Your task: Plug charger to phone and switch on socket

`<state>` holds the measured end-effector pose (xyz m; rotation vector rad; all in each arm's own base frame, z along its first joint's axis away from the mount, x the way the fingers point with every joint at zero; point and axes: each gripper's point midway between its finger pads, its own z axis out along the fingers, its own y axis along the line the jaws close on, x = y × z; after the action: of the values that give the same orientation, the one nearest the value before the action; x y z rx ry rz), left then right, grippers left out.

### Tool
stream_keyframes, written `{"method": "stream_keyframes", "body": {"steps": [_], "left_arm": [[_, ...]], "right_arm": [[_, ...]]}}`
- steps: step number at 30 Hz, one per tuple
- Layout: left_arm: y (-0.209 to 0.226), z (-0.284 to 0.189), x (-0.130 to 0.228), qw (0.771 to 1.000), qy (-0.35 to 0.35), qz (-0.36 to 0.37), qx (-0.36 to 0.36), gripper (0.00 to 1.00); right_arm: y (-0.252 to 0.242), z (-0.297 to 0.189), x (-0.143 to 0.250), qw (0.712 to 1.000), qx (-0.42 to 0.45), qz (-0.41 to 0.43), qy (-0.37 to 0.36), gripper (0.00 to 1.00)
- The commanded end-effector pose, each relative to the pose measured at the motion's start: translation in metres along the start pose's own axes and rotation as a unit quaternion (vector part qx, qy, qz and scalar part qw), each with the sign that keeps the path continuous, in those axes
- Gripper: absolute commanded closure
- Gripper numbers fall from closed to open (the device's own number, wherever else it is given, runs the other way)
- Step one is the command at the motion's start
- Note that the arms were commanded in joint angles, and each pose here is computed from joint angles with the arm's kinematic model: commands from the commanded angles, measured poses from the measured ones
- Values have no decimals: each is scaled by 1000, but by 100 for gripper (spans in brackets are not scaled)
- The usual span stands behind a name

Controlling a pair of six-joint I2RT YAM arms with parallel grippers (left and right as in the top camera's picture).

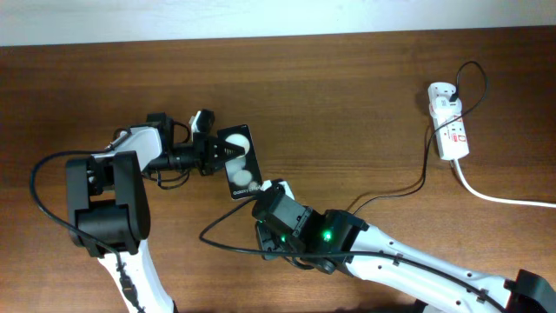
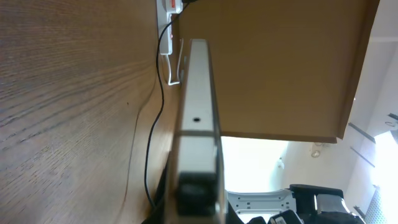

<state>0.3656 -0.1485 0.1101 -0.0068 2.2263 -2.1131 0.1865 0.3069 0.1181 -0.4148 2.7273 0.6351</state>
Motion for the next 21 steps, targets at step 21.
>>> {"method": "stream_keyframes", "body": {"steps": [21], "left_arm": [[-22,-2,-4,999,-8,18,26,100]], "right_arm": [[-4,25,-40,993,11,1,-120,96]]}}
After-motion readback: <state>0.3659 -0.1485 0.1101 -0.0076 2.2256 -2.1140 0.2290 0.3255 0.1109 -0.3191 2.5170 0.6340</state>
